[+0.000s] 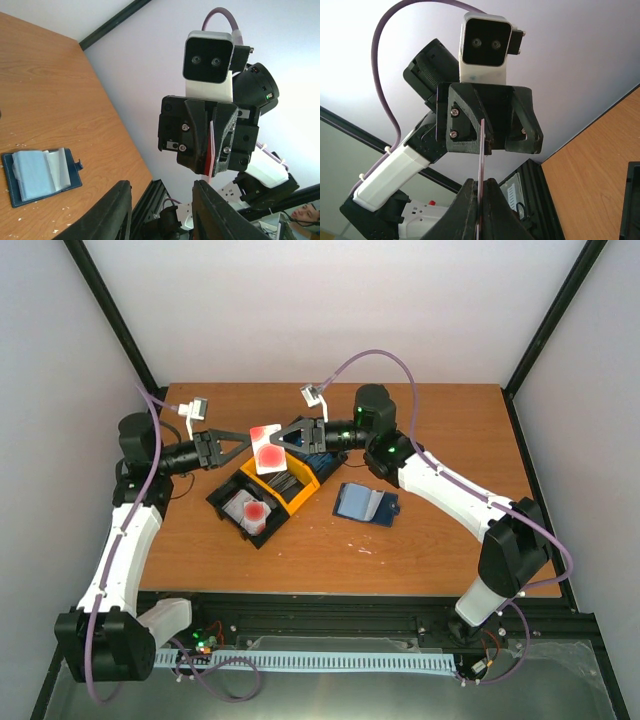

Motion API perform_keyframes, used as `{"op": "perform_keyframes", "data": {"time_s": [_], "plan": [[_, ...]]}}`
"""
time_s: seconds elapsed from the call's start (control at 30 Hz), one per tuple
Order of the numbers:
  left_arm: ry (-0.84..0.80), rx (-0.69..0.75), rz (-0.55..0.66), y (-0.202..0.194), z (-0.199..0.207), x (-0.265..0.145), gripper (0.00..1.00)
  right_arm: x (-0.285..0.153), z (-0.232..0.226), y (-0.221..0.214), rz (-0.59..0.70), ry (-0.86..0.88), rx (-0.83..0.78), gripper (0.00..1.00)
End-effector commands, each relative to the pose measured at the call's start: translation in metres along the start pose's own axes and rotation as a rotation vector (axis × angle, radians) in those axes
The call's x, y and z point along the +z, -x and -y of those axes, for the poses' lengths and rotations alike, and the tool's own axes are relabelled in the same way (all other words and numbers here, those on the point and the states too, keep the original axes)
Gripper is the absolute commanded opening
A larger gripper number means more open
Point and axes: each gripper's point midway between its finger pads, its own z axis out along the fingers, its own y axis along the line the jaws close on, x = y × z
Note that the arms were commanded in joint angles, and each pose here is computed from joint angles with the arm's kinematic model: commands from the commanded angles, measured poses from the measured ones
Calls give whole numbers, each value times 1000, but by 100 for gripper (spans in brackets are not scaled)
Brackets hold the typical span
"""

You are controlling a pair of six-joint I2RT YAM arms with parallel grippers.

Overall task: Put the credit cards into the card holder
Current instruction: Place the credit card at the center of the board.

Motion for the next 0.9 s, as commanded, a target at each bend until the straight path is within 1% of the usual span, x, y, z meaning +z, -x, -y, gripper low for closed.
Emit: {"op": "perform_keyframes", "data": {"time_s": [0.0,0.4,0.53,0.6,0.77,0.87], "plan": [[17,12,37,1,2,-1,35,3,-1,4,14,-13,-21,3],[-5,24,48,-4,8,-3,39,4,0,4,7,-10,-17,3],[-22,37,36,-5,12,-3,43,5,3,2,0,-14,-6,3],[-22,42,38,-6,12,-3,44,5,5,1,-1,-14,-1,3],[-14,19,33,-6,4,-2,35,5,-4,2,-4,16,-20,3],[-13,19,32,-6,3,-2,32,6,-6,0,-13,29,-23,3]]}}
